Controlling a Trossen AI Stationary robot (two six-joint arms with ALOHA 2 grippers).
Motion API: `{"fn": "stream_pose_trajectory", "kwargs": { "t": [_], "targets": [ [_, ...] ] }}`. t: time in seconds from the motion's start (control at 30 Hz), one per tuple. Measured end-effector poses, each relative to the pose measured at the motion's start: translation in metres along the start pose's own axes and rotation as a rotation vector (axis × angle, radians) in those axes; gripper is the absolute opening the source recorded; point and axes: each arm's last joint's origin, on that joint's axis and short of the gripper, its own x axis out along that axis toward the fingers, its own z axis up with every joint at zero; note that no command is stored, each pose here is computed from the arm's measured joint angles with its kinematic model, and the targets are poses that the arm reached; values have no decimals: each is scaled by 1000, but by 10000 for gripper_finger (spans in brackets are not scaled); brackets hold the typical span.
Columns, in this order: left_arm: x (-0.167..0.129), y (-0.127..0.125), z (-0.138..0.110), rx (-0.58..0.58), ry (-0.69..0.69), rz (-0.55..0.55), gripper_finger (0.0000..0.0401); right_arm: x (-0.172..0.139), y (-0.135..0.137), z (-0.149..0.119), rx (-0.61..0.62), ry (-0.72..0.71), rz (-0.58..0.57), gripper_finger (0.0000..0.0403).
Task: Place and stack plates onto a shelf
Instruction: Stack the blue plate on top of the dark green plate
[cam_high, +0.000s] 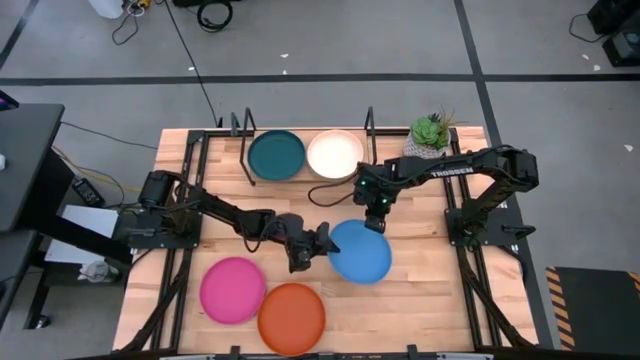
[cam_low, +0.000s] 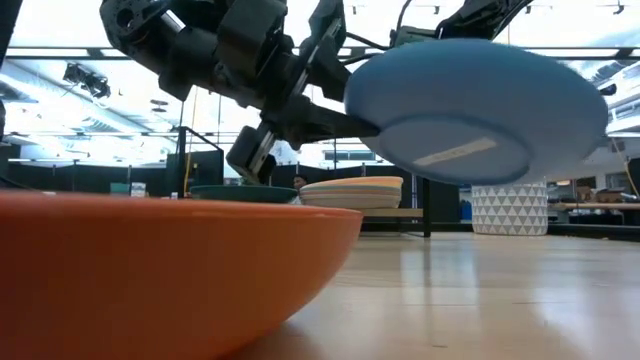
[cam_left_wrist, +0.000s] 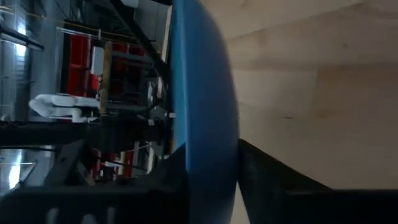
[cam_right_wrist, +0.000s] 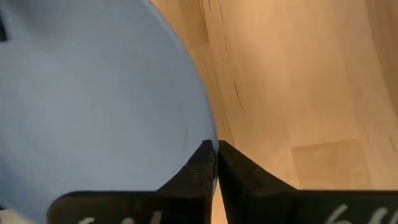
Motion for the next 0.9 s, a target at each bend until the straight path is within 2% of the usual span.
{"fn": "stream_pose_trajectory", "kwargs": {
  "t": [0.17, 0.3, 0.5, 0.6, 0.7, 0.8, 0.9],
  "targets": [
    [0, -3, 1, -43, -5, -24, 64, -7, 5, 4, -20, -4, 5, 56],
    [0, -4, 8, -60, -22, -24, 53, -24, 14, 14, -51, -53, -8, 91],
    [-6, -3, 26, -113, 43, -33, 52, -78, 39, 23, -103, -179, -143, 122],
    [-15, 4, 35, -125, 190, 19, 52, -109, 60, 17, -169, -295, -217, 124],
    [-25, 11, 38, -151, 420, 107, 52, -136, 78, 2, -233, -418, -299, 123],
    [-34, 15, 30, -176, 701, 208, 52, -155, 89, -16, -256, -519, -383, 122],
    [-40, 14, 11, -187, 964, 264, 52, -165, 96, -32, -255, -588, -419, 122]
  ]
}}
